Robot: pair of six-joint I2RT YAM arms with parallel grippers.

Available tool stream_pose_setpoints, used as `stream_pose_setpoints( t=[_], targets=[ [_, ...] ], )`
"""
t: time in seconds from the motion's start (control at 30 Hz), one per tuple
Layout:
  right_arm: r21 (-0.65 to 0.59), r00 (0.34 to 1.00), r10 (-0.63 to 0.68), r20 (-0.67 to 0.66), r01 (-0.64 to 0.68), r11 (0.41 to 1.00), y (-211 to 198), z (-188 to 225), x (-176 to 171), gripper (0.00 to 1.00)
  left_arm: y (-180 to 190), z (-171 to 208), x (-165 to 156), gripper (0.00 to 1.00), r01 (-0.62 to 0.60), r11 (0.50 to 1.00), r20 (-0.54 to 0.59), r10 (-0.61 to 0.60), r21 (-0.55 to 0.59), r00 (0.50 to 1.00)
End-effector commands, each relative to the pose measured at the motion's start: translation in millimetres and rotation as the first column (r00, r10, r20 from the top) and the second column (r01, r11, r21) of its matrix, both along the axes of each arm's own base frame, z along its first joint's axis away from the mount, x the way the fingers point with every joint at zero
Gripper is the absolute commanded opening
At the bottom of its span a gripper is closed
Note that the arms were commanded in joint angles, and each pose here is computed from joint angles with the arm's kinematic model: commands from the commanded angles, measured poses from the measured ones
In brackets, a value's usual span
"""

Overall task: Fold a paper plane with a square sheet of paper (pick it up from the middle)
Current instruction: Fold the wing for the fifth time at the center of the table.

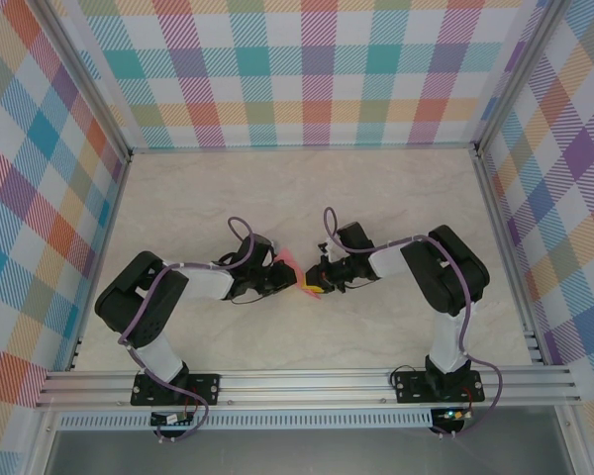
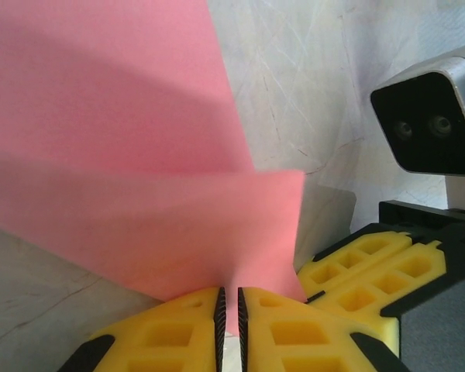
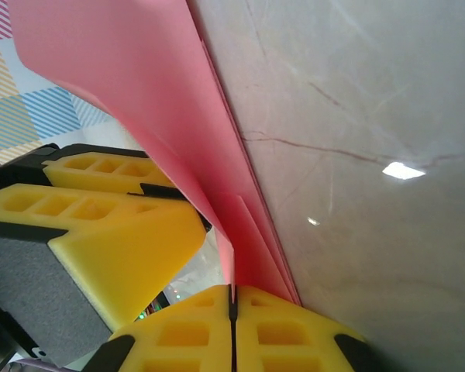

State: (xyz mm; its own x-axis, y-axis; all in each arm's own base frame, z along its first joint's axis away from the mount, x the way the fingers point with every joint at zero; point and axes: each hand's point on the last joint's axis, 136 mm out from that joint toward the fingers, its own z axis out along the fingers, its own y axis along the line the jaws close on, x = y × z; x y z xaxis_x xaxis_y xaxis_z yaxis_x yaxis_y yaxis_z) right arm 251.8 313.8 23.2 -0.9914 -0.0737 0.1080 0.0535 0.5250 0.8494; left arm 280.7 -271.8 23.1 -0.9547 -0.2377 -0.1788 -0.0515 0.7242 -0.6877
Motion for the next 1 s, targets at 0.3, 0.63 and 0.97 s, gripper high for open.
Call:
stream_pose_setpoints(
  t=[0.3,0.63,0.97],
  targets=[
    [-0.076,0.999,0.046,0.026,-0.044,0.996,-17,3,-16,0.16,14,-26,-9,0.13,-0.046,0.992,-0.103,0.059,0.117,0.993],
    [-0.125,0.999,0.039,-0.010,-0.040,0.991,-24,-18,-19,0.06,7,-11,-2,0.13,-0.030,0.996,-0.072,0.036,0.085,0.997],
    [-0.089,0.999,0.015,-0.046,-0.019,0.996,-25,-21,-18,0.01,-12,24,5,0.19,0.027,0.999,0.033,-0.026,-0.039,0.999]
  ],
)
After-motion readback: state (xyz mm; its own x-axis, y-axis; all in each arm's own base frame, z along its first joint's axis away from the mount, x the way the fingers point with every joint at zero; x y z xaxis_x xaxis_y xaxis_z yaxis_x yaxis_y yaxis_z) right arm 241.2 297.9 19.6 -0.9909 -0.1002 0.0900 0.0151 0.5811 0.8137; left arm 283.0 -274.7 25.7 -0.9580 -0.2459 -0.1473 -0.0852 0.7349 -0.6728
